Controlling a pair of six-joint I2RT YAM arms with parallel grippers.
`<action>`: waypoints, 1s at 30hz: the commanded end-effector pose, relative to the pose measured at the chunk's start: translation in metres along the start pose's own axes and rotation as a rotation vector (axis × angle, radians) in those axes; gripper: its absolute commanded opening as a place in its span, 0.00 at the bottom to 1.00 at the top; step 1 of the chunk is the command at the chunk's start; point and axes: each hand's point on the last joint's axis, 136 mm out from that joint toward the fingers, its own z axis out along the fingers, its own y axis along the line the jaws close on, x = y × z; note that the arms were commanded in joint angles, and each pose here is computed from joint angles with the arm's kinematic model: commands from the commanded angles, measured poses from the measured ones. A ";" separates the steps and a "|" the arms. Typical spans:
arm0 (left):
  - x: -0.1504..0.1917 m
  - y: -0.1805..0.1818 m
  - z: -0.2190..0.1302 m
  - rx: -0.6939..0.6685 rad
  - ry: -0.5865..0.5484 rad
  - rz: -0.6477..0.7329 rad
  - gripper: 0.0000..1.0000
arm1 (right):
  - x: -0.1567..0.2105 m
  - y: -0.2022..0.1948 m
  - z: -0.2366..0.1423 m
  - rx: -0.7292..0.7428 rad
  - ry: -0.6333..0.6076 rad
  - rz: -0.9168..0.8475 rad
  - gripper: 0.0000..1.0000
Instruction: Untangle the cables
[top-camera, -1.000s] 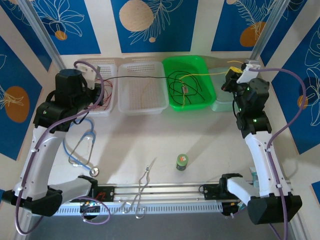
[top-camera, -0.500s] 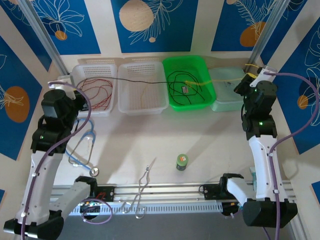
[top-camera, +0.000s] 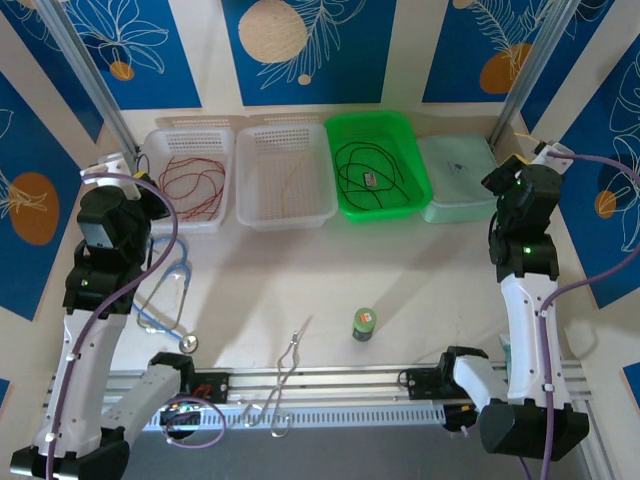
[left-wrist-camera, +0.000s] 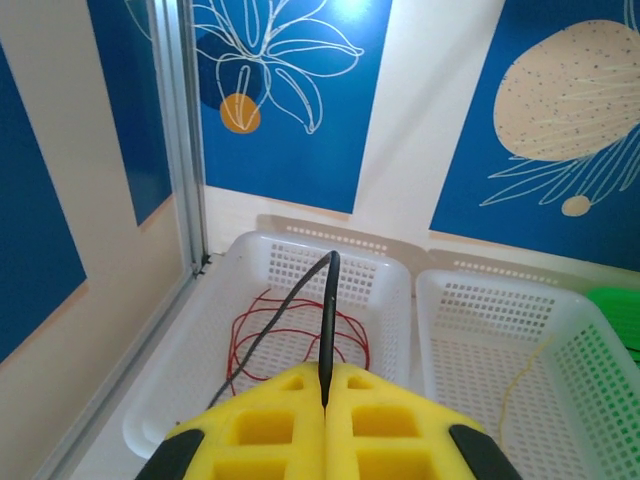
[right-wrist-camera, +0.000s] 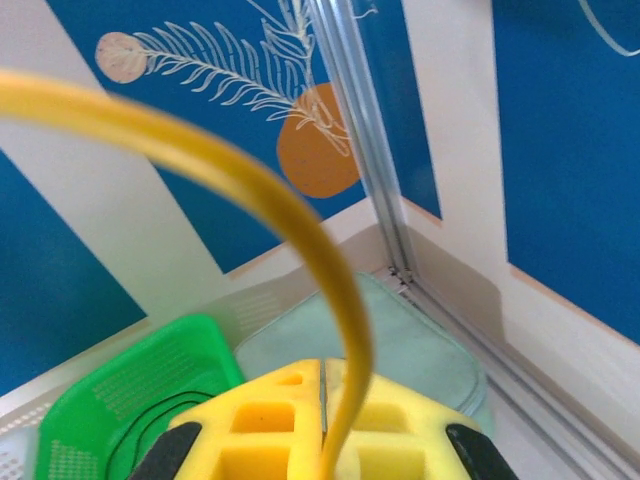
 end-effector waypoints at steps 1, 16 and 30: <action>-0.007 -0.007 -0.002 0.054 -0.027 -0.031 0.00 | -0.024 0.028 -0.012 -0.139 -0.048 0.046 0.00; 0.034 -0.037 0.000 0.232 0.102 -0.153 0.00 | -0.092 0.214 -0.084 -0.790 -0.157 -0.010 0.00; 0.079 -0.037 -0.008 0.270 0.185 -0.274 0.00 | -0.101 0.374 -0.081 -1.063 -0.227 -0.031 0.00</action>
